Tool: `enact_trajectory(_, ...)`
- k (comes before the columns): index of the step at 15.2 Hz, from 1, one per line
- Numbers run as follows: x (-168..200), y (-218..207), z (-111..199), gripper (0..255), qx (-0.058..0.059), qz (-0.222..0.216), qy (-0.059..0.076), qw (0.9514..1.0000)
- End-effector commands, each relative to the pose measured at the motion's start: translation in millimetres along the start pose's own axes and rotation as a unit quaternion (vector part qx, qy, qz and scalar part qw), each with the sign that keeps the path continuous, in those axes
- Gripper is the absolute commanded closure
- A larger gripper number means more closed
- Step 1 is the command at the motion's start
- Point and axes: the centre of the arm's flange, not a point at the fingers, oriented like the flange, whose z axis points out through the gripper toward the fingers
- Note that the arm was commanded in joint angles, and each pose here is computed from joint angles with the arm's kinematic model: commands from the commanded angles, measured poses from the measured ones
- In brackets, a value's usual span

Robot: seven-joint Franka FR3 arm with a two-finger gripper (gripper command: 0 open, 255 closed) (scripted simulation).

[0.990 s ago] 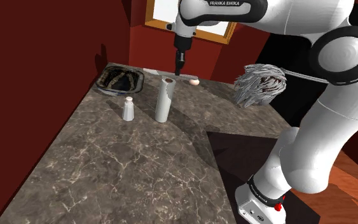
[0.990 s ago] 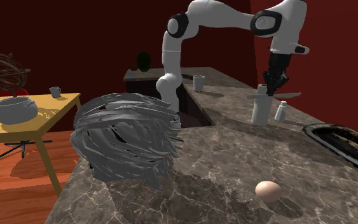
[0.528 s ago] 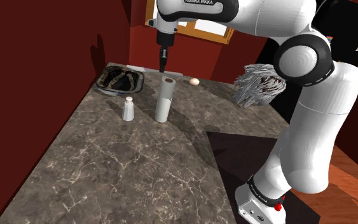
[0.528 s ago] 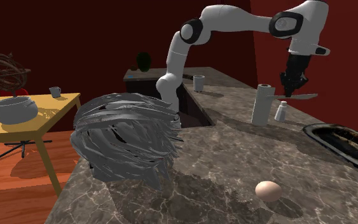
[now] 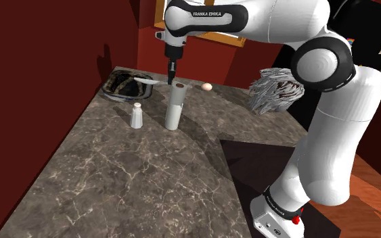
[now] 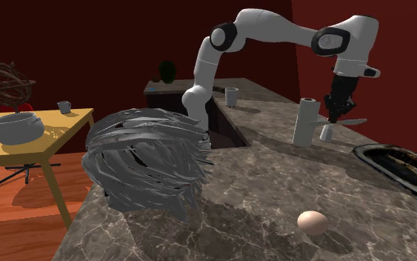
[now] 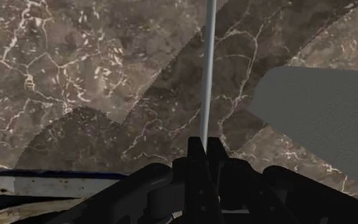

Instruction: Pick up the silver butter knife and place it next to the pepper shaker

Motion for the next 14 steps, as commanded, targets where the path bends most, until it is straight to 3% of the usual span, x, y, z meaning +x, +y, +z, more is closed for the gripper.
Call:
enact_trajectory(1, 0.5, 0.3, 11.7, 255, 0.0, 0.0, 0.0, 1.0)
enact_trajectory(14, 4.1, 0.5, 80.3, 255, 0.0, 0.0, 0.0, 1.0)
